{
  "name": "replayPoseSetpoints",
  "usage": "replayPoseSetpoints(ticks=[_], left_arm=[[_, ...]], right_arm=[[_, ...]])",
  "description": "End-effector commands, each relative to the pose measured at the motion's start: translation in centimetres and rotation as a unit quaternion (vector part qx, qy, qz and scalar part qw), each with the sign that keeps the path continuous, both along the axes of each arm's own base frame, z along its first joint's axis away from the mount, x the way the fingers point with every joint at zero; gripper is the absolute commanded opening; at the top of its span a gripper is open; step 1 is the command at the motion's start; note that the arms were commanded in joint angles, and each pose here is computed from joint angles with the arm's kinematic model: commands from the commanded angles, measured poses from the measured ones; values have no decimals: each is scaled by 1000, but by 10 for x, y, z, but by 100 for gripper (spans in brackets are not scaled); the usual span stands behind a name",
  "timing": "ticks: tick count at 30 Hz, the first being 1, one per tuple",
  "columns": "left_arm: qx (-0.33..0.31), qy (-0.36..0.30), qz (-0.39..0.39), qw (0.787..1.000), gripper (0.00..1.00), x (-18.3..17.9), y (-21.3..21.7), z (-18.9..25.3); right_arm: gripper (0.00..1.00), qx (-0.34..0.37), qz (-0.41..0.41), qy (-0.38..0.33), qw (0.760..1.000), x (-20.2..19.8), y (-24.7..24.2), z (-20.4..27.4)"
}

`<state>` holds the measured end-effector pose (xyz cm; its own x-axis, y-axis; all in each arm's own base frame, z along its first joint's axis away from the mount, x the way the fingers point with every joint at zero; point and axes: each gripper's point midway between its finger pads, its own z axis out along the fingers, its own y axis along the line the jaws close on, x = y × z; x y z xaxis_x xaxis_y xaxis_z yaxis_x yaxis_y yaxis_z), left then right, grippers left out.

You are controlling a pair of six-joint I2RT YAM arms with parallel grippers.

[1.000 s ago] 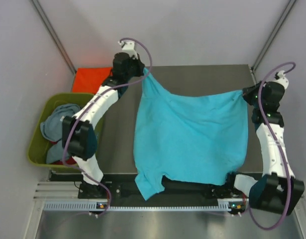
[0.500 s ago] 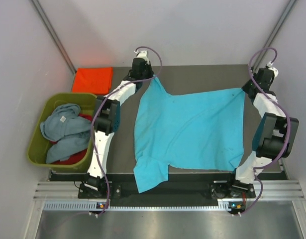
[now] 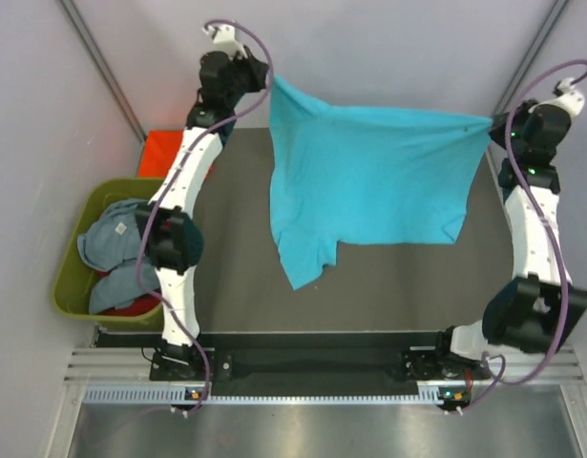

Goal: Fold and stack the t-shirts
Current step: Flatten the tshirt out

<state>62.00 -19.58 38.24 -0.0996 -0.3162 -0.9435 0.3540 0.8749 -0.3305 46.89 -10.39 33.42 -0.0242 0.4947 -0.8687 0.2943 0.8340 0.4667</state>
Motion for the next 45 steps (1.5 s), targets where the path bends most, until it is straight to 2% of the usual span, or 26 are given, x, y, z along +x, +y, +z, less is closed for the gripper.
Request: replayPoseSetpoints(ticks=[1,2,3,5,6,8,9,10,11,16,18,20,23,27,29,32,34,35,37,38,39,41,42,43,44,45], left_arm=[[-32,-163,-28,986,0,-112,16,176],[-37,-173,-29,984,0,-128,19,188],[-48,-206,-25,977,0,-164,30,223],[-54,-218,-23,974,0,-193,39,237],[-60,-245,-23,967,0,-228,48,262],[-58,-255,-15,965,0,-257,58,275],[-61,-282,-14,957,0,-291,68,294],[-58,-290,-3,955,0,-304,75,299],[-63,-312,4,948,0,-335,85,314],[-75,-346,28,935,0,-397,111,325],[-71,-344,31,936,0,-397,111,322],[-64,-335,35,939,0,-387,110,315],[-54,-306,37,950,0,-354,102,293],[-41,-250,32,967,0,-283,83,240],[-34,-223,28,974,0,-252,73,209],[-13,-153,26,988,0,-179,53,131],[-8,-116,29,993,0,-146,46,85],[-2,-84,28,996,0,-117,40,45],[-5,-54,11,998,0,-91,27,10],[4,-14,7,1000,0,-64,20,-39],[-3,-12,4,1000,0,-50,15,-44],[-6,16,-7,1000,0,-26,7,-77],[-11,32,-11,999,0,-3,1,-103],[-12,46,-14,999,0,7,-2,-117],[-10,75,-20,997,0,21,-7,-156],[-21,58,-22,998,0,33,-10,-141]], right_arm=[[0,-39,1,-182,982,-80,23,154],[0,-44,2,-200,979,-95,27,169],[0,-50,6,-233,971,-123,36,194],[0,-57,16,-264,963,-151,47,216],[0,-59,20,-278,959,-164,52,226],[0,-61,25,-306,950,-201,64,249],[0,-61,28,-314,947,-212,68,254],[0,-63,30,-334,940,-232,74,264],[0,-57,35,-344,937,-240,78,267],[0,-46,49,-360,930,-261,89,271],[0,-44,57,-362,929,-263,92,268],[0,-33,60,-350,934,-253,91,254],[0,-25,52,-326,944,-235,84,230],[0,-19,36,-270,962,-193,68,178],[0,-12,31,-227,973,-167,60,136],[0,-2,26,-167,986,-127,49,71],[0,8,21,-123,992,-101,40,23],[0,5,17,-106,994,-93,36,8],[0,3,12,-64,998,-68,27,-32],[0,2,12,-50,999,-60,25,-44],[0,5,8,-12,1000,-44,18,-75],[0,-7,7,7,1000,-24,10,-90],[0,-5,8,38,999,-11,5,-117],[0,-13,8,32,999,2,1,-112],[0,-20,8,42,999,10,-4,-118],[0,-14,5,69,998,21,-10,-143]])
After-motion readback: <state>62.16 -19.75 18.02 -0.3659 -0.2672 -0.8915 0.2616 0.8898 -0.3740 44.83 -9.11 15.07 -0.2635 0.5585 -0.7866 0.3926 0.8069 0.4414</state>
